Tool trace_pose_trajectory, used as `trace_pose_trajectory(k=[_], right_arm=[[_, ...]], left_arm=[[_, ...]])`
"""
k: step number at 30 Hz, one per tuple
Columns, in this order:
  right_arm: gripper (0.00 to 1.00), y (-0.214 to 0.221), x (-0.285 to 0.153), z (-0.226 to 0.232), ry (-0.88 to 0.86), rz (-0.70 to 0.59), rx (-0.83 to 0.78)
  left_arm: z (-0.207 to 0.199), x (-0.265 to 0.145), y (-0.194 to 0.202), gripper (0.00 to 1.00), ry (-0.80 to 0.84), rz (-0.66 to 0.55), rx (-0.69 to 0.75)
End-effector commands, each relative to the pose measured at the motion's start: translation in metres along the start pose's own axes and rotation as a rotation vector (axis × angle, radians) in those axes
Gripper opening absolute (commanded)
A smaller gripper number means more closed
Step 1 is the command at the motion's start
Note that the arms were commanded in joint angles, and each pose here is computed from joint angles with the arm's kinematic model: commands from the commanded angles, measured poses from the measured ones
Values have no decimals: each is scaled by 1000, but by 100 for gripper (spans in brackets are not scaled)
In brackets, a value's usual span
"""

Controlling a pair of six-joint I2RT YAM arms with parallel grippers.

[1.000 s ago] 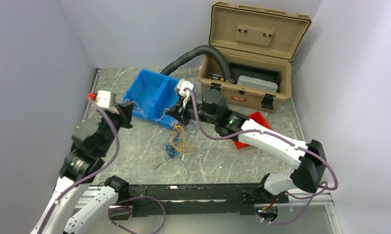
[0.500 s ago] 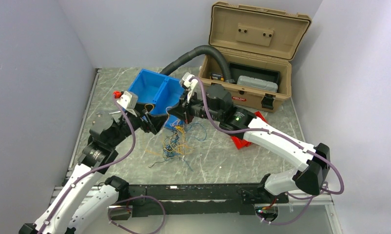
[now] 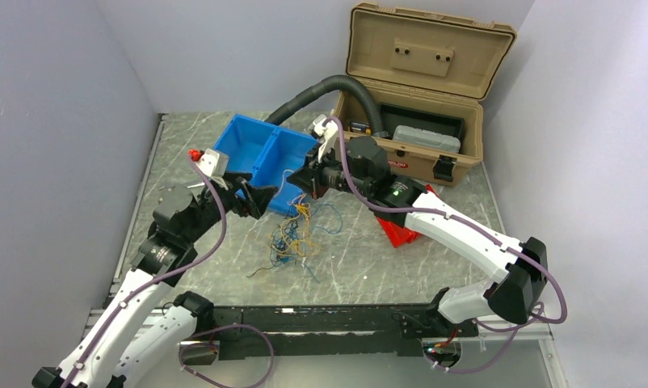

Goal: Untangle the cables

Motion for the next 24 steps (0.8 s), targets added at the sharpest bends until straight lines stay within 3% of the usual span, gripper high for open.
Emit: trace_pose_trajectory(k=[1,9,14,16,19,22,24], right_arm=[[0,-6,-3,-9,55,-23,14],[0,-12,-2,1,-35,-51,27],[0,-18,-2,4,-54,-55,29],[0,-20,-2,6,-66,-66,35],[0,-24,-2,8,-81,-84,46],[0,-25,-1,9,-92,-85,56],[0,-25,0,9,-98,-84,64]], left_arm=[[19,-10,-17,87,-220,-65,31],[-10,4,-8,91,108,-71,43],[-15,12,-2,84,204,-57,52],[-13,17,0,76,200,-50,48],[-13,23,3,54,222,-42,32],[-14,28,4,24,244,-28,21],[-13,31,5,20,246,-13,14]])
Point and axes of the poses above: each gripper's point midway between its finger pads, its own x axis out along the fingers, its own z axis along the line the jaws close on, y = z × x, the point moved 6 cm from there along -x, back along the fingers, and after that the axes turned 12 degrees about -x, right-handed, at the moved point
